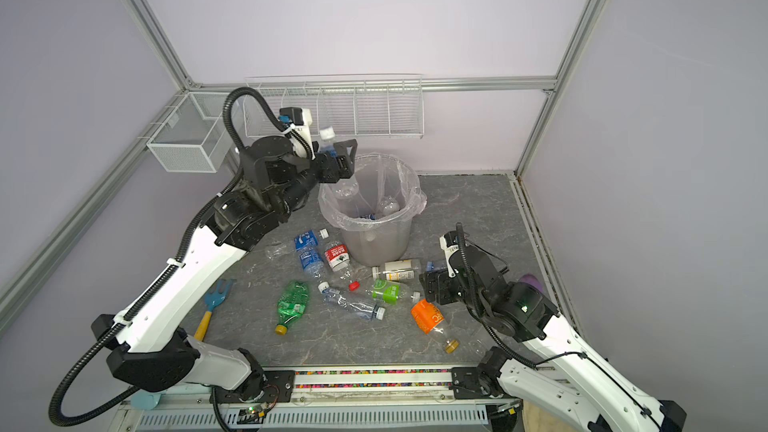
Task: Throw the plastic bottles in the bin
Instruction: 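Lift the Pocari Sweat bottle with the left gripper and drop it into the bin, then lower the right gripper onto an orange NFC bottle while the left gripper withdraws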
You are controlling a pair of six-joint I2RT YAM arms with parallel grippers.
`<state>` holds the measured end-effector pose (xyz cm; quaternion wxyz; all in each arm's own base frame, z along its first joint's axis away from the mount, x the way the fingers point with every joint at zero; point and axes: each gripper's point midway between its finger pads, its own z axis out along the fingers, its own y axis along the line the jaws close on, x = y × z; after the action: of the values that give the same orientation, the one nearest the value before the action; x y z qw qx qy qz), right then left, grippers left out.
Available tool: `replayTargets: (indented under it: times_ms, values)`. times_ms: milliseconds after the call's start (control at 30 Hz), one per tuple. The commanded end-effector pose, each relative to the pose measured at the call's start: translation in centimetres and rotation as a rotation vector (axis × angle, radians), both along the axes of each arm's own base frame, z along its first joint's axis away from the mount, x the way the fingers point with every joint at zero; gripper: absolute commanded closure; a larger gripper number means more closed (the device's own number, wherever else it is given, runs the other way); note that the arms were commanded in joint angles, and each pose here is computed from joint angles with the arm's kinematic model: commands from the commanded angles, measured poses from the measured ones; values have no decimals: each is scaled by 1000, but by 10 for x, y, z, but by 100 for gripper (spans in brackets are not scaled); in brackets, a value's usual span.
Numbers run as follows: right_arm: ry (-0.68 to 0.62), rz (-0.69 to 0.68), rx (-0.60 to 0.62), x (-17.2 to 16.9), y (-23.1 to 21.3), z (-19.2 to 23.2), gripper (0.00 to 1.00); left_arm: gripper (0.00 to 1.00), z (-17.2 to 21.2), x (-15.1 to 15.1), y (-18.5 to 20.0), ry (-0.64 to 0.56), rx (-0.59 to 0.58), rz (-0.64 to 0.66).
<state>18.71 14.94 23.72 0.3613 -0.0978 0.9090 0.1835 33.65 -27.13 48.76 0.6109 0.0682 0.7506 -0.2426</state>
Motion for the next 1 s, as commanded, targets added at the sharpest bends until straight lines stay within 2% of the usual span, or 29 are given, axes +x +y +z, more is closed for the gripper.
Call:
replayTargets:
  times_ms: [0,133,267,433,600,967]
  values:
    - [-6,-22,0,-9,-13,4,12,0,-6,-45,13,46,54,-81]
    - [-13,-34,-8,-12,-20,-3,12,0,1,-73,41,-13,-53,-90]
    - [14,-47,-31,-12,-22,-12,12,0,-16,-94,71,-28,-104,-69]
    - [58,-66,-77,-10,-23,-25,12,0,-58,-104,98,34,-91,-1]
    - [126,-66,-113,-10,-18,-44,12,0,-99,-110,106,117,-66,18]
    - [261,-45,-175,-12,-7,-89,12,1,-153,-125,127,217,-62,56]
